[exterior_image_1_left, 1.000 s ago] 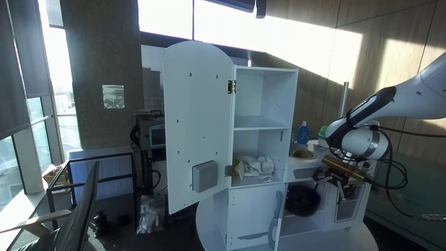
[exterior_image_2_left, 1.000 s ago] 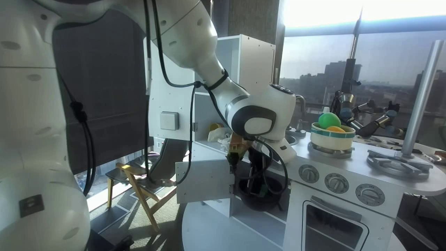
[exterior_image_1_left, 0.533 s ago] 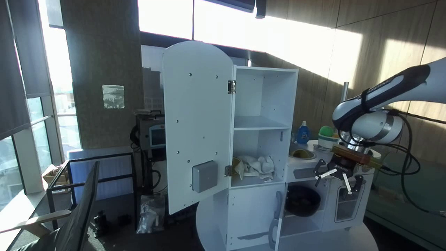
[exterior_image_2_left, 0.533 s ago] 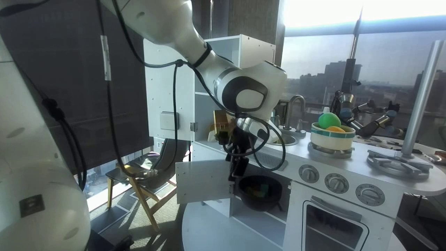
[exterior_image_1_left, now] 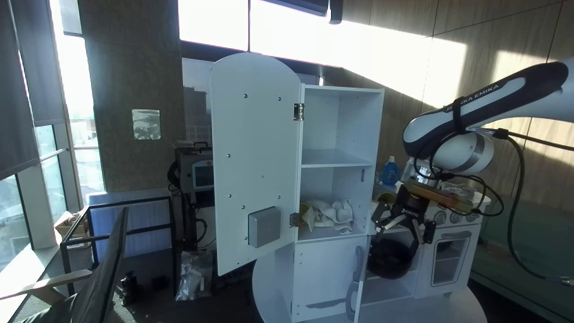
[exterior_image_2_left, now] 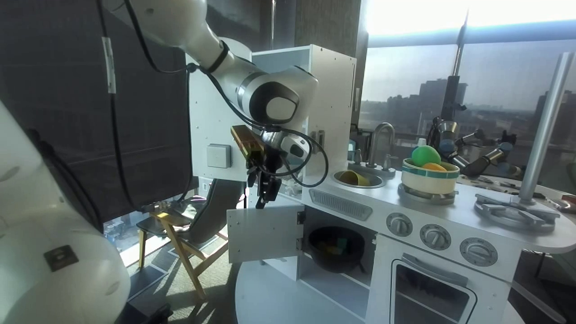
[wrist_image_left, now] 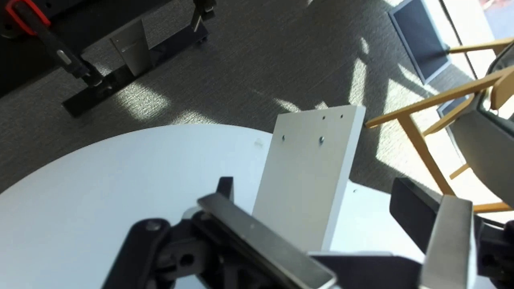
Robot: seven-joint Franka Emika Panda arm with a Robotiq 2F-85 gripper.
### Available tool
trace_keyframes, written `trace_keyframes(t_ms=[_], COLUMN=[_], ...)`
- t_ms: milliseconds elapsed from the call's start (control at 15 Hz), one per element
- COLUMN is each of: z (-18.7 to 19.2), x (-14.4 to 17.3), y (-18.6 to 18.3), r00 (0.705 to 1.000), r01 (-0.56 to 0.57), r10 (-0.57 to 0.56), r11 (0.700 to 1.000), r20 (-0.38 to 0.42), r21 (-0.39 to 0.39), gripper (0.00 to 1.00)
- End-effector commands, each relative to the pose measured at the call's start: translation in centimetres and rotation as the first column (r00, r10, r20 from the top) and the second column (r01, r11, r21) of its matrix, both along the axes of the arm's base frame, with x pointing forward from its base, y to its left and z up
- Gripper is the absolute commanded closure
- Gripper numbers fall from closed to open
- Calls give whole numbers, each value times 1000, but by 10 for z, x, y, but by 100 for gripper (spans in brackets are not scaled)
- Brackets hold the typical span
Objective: Open the door of the cabinet under the sink, then put the black bowl in the same cabinet and close the door
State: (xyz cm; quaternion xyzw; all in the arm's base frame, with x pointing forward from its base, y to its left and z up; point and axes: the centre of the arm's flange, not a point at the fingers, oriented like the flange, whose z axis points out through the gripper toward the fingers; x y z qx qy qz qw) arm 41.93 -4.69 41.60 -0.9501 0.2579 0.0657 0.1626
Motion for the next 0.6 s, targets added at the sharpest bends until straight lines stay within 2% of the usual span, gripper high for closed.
trace_keyframes(t_ms=[0,267,533], z=[-6,-12,-25], x=[2,18,33], y=[45,96,140], r00=[990,959,934], r01=[-134,-246,-301], r10=[133,244,298], r11=[991,969,954], r20=[45,143,195], r21=[28,-4,-16], gripper=[0,0,0])
